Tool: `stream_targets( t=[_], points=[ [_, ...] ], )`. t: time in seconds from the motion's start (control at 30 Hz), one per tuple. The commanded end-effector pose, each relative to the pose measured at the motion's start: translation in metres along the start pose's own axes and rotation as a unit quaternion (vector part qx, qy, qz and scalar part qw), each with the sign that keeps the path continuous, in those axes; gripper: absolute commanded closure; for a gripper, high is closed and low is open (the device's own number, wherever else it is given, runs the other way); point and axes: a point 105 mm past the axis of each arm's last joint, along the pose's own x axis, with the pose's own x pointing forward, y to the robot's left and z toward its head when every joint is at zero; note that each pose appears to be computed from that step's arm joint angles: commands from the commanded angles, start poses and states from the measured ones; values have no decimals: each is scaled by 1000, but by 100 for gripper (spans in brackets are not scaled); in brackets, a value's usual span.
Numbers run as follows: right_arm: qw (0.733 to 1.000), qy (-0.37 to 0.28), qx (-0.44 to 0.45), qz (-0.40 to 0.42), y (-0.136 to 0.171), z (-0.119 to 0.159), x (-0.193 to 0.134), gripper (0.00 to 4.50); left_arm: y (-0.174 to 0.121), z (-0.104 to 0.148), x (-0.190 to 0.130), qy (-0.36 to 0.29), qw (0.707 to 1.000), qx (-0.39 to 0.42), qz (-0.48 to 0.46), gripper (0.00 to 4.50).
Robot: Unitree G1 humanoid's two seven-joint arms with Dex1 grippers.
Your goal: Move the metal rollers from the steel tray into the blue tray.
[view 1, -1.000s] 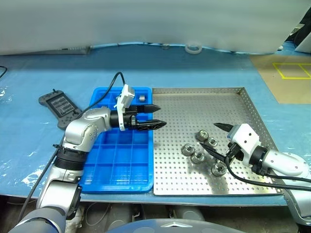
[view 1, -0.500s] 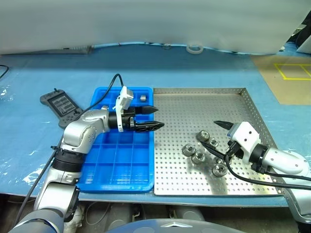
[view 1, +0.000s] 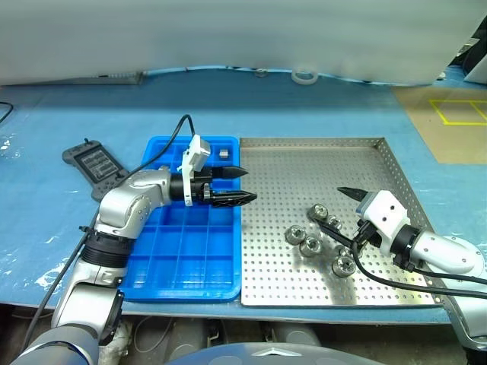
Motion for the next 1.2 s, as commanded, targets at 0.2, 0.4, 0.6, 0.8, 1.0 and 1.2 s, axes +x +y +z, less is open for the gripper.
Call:
stream_targets(
  t=[0.2, 0.4, 0.6, 0.8, 1.0, 1.2],
  points=[
    [1000, -10, -14, -1, -2, 4, -1, 0, 2, 6, 0, 15, 999, 26, -9, 5],
    [999, 9, -31, -6, -14, -3, -7, 0, 8, 33, 12, 30, 994, 82, -60, 5],
    [999, 21, -22, -20, -13, -8, -14, 0, 9, 37, 43, 73, 976, 149, -142, 5],
    [999, 38, -4, -36, -2, -12, -30, 0, 8, 19, 62, 120, 956, 176, -203, 5],
    [997, 50, 4, -52, 13, -9, -39, 0, 1, 7, 77, 122, 949, 163, -240, 5],
    [996, 63, 7, -65, 26, -5, -45, 0, -7, -11, 88, 130, 948, 126, -260, 5]
  ],
)
